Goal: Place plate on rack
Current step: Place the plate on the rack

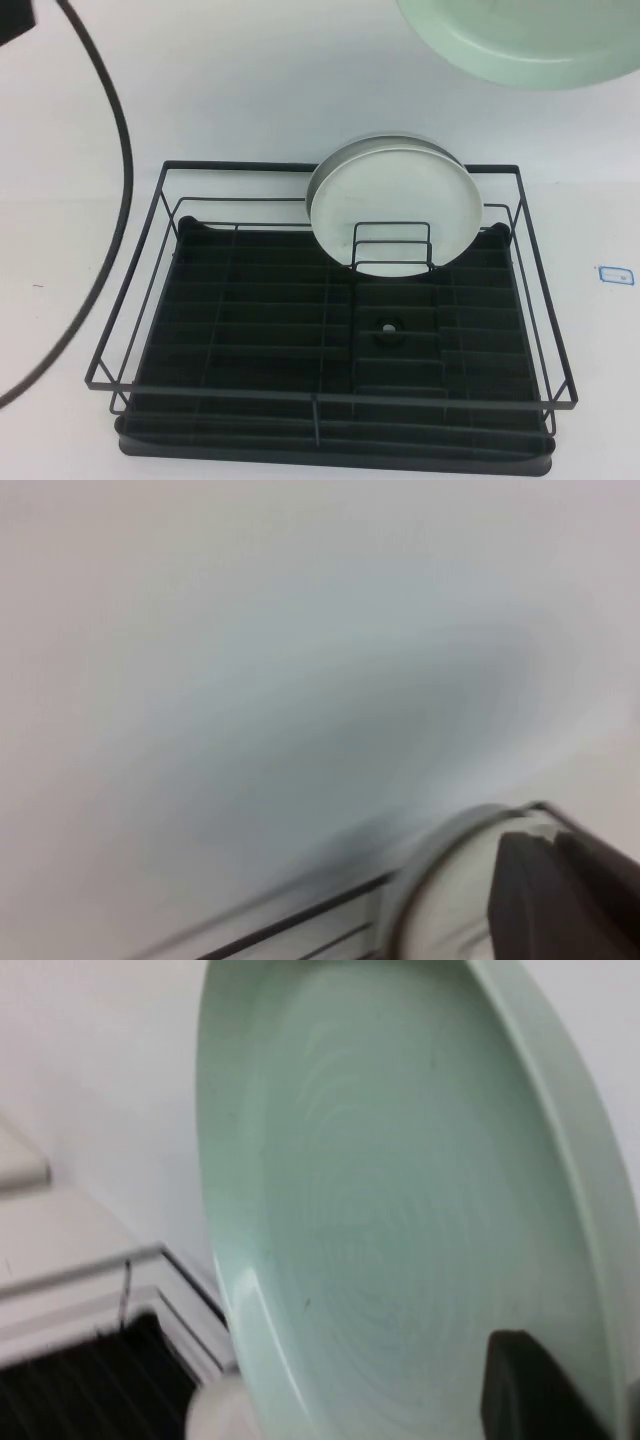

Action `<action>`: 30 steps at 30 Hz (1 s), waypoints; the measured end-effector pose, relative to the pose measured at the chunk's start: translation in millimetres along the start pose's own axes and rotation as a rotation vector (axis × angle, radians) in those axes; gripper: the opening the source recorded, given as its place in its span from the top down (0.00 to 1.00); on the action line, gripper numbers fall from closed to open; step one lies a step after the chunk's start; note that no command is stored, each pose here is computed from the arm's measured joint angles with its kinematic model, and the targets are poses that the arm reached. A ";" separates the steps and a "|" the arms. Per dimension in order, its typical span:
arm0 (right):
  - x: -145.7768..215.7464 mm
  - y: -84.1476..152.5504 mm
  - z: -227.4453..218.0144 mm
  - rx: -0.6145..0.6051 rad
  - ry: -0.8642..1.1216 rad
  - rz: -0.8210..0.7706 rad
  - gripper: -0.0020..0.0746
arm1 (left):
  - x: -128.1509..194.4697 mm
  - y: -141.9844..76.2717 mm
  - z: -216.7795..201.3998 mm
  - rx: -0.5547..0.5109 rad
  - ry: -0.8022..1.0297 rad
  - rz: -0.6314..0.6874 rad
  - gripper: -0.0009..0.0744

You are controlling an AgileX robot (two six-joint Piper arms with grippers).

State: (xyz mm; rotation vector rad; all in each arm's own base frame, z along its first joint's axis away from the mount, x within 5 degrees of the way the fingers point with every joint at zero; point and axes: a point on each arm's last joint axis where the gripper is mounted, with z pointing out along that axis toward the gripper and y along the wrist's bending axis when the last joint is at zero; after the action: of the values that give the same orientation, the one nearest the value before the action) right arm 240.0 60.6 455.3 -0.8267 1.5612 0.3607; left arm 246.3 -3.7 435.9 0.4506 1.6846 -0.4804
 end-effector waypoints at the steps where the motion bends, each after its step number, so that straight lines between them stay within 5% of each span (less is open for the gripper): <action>1: -3.4 -2.2 3.9 -0.001 0.038 -0.027 0.81 | 5.8 3.1 1.2 -0.024 0.011 -0.001 0.99; 8: -2.5 4.6 69.6 -0.065 0.386 -0.215 0.81 | 66.4 16.6 8.1 -0.142 0.103 -0.077 0.99; 15: 13.9 35.9 143.4 -0.062 0.611 -0.381 0.81 | 107.1 4.7 -2.2 -0.180 0.078 -0.067 0.99; 30: 34.6 48.0 174.8 -0.047 0.694 -0.435 0.81 | 105.5 -2.6 -11.5 -0.218 0.001 0.025 0.99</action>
State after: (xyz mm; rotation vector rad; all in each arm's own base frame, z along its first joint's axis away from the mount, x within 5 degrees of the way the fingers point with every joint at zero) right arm 335.8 198.8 379.4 -1.3903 1.9347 -0.2392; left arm 218.6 3.5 333.7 0.3116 1.7079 -0.2737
